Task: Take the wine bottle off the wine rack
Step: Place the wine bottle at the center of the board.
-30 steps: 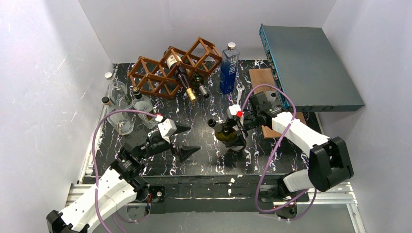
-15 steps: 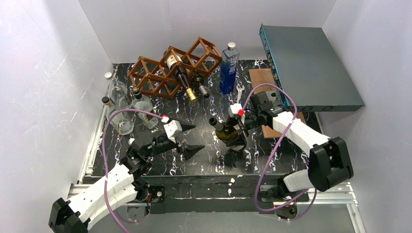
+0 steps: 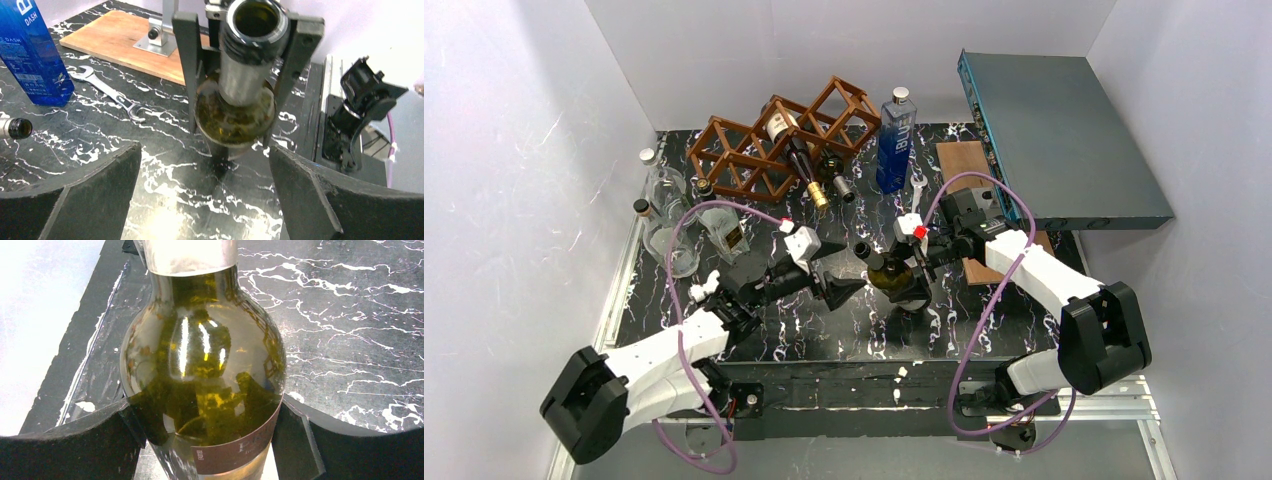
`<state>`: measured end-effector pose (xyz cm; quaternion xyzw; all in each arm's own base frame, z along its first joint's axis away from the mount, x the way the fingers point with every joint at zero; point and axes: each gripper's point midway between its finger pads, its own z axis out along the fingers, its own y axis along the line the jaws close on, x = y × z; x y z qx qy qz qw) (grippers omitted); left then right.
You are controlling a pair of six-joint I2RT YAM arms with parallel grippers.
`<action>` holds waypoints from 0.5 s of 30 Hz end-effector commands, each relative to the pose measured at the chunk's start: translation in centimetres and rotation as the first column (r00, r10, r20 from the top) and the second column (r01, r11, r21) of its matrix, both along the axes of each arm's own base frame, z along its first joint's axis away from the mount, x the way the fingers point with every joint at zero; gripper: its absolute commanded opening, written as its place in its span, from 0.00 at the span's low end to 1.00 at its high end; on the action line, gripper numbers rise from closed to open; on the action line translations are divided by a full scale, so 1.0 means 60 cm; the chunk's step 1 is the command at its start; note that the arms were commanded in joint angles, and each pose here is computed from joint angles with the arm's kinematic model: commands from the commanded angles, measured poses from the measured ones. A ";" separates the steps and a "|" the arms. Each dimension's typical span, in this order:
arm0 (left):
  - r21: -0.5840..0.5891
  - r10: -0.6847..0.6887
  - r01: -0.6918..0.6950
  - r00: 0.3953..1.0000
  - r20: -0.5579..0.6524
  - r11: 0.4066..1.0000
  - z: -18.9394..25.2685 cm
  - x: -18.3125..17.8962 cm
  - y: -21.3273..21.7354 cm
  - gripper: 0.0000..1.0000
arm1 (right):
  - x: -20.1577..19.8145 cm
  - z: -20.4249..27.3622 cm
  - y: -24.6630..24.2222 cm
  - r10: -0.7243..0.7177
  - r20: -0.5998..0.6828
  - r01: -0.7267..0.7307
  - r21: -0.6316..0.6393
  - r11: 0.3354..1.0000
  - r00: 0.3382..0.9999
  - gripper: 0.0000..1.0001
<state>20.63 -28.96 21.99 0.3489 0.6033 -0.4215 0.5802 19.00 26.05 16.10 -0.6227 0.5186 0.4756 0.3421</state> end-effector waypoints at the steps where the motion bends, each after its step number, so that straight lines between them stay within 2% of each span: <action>1: -0.174 0.024 -0.012 0.998 0.065 0.985 0.092 0.019 -0.018 0.97 | -0.010 0.032 0.008 0.045 0.020 -0.046 0.094 0.995 0.999 0.04; 7: -0.214 -0.002 0.005 1.000 0.017 0.977 0.107 0.030 -0.039 0.81 | -0.011 0.031 0.007 0.045 0.020 -0.046 0.094 0.995 0.999 0.04; 15: -0.235 -0.046 0.049 0.999 0.017 0.971 0.118 0.023 -0.052 0.78 | -0.010 0.030 0.007 0.043 0.020 -0.045 0.093 0.995 0.999 0.04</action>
